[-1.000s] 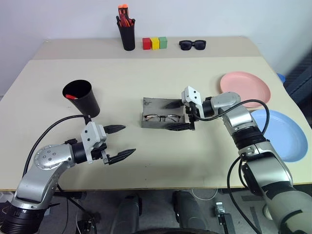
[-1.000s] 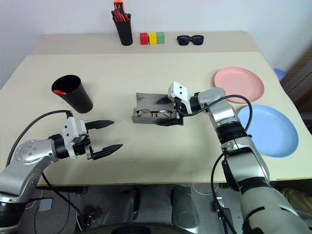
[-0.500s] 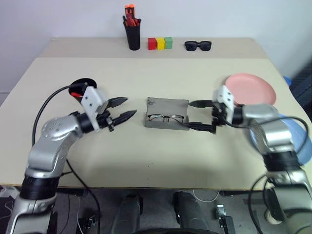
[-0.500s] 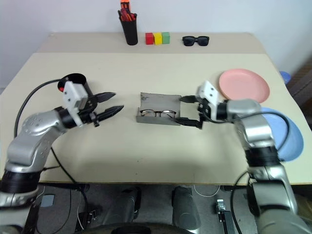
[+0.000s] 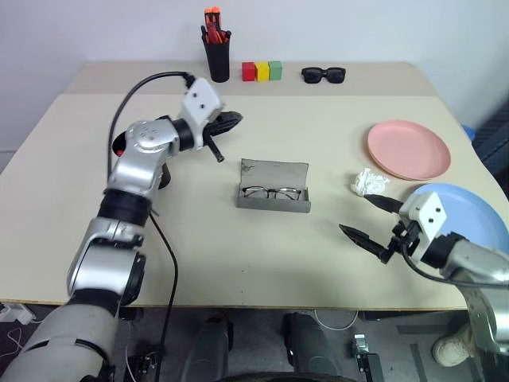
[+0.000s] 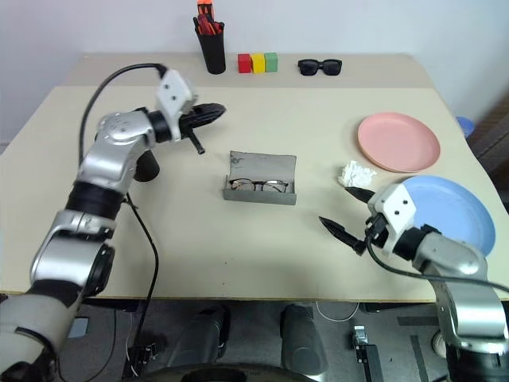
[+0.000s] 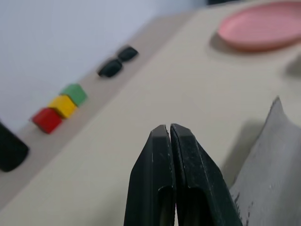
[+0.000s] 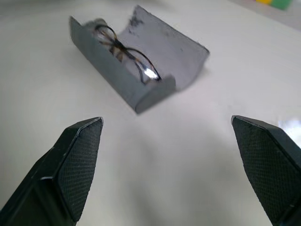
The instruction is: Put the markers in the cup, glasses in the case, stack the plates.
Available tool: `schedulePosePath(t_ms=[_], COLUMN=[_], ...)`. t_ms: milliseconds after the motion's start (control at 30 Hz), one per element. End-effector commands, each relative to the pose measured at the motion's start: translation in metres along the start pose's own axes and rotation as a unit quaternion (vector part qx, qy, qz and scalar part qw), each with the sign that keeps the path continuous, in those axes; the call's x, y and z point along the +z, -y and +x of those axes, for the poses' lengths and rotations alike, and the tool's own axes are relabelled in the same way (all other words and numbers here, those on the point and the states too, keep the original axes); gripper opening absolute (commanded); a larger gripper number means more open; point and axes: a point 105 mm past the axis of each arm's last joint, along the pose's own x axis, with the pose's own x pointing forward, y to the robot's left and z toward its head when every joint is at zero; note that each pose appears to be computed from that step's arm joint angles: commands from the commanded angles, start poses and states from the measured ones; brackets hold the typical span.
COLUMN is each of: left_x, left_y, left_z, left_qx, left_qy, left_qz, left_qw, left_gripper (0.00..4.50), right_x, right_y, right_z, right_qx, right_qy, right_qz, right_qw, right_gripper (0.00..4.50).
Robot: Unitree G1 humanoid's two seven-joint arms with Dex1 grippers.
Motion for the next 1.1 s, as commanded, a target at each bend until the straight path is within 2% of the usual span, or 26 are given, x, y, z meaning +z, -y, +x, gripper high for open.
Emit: schedulePosePath(t_ms=[33,267,500,567,667,800,1100], left_x=[0.007,0.003,-0.01,-0.007,0.003,-0.001,0.0], left_y=[-0.002,0.018,0.037,0.044,0.05,0.048,0.075], left_z=[0.015,0.042,0.049,0.049,0.043,0.031,0.005], left_qx=[-0.025,-0.075,-0.119,-0.143,-0.188,-0.215,-0.323], left_qy=[-0.025,-0.083,-0.117,-0.104,-0.067,-0.063,-0.032], left_qz=[0.055,0.137,0.221,0.2,0.126,0.1,0.03], left_qw=[0.998,0.984,0.961,0.964,0.972,0.97,0.945], left_gripper=[0.05,0.05,0.05,0.05,0.05,0.05,0.05], right_x=[0.017,0.021,0.026,0.028,0.03,0.032,0.032], right_y=[-0.005,-0.011,-0.011,-0.011,-0.011,-0.012,-0.003], right_z=[-0.005,-0.004,-0.004,-0.004,-0.004,-0.001,-0.001], right_qx=[-0.032,-0.051,-0.057,-0.058,-0.06,-0.058,-0.071], right_qy=[0.03,0.042,0.049,0.05,0.051,0.05,0.048], right_qz=[-0.016,-0.014,-0.018,-0.018,-0.015,-0.014,-0.009], right_qw=[0.999,0.998,0.997,0.997,0.997,0.997,0.996], right_gripper=[4.5,4.5,4.5,4.5,4.5,4.5,4.5])
